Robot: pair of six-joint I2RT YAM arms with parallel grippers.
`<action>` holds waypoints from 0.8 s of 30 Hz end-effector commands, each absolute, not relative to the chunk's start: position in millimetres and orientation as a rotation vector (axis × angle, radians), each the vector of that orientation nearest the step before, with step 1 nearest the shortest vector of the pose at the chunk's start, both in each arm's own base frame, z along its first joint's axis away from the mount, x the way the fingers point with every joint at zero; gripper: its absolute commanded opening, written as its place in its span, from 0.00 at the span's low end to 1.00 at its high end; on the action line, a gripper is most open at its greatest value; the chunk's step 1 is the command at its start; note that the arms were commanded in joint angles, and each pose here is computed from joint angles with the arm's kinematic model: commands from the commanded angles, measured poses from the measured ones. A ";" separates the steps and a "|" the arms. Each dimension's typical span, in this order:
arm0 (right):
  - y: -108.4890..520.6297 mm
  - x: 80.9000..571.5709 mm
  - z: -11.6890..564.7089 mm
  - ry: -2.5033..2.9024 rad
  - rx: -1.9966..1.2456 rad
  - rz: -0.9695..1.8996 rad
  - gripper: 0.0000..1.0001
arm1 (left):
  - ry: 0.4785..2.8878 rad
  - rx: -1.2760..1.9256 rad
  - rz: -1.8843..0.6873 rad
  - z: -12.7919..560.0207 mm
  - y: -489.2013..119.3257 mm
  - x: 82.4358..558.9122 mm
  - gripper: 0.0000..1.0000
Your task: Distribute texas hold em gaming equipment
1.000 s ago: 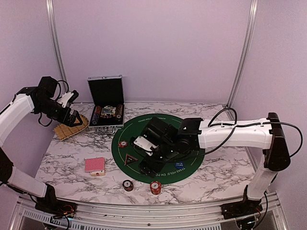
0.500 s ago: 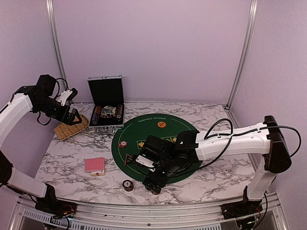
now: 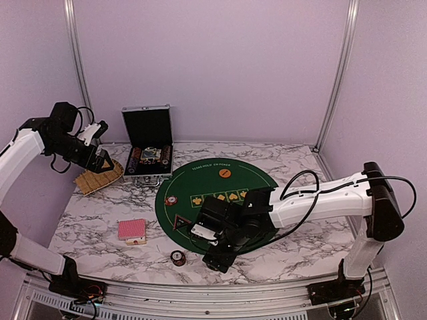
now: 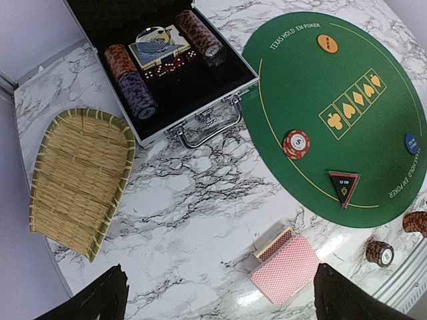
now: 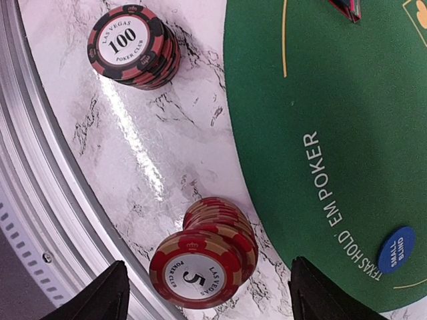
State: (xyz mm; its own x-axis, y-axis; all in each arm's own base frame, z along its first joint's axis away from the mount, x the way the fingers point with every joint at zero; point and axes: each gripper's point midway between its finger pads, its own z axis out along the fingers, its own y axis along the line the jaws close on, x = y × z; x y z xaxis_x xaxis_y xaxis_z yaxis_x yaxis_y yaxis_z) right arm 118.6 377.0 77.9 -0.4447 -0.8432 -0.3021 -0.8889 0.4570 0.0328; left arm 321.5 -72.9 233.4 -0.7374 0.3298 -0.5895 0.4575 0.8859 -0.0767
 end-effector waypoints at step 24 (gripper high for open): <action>387.2 119.2 88.3 2.426 -1.480 0.292 0.21 | 2.461 0.576 -0.278 242.3 -72.5 316.2 0.99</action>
State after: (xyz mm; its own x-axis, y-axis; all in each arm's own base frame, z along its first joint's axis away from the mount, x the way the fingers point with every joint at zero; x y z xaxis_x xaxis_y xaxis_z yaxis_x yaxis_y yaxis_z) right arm 118.4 378.0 67.7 -0.4403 -0.8515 -0.2848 -0.8910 0.4534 0.0220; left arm 322.0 -71.7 235.5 -0.7356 0.3317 -0.5907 0.4553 0.8877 -0.0684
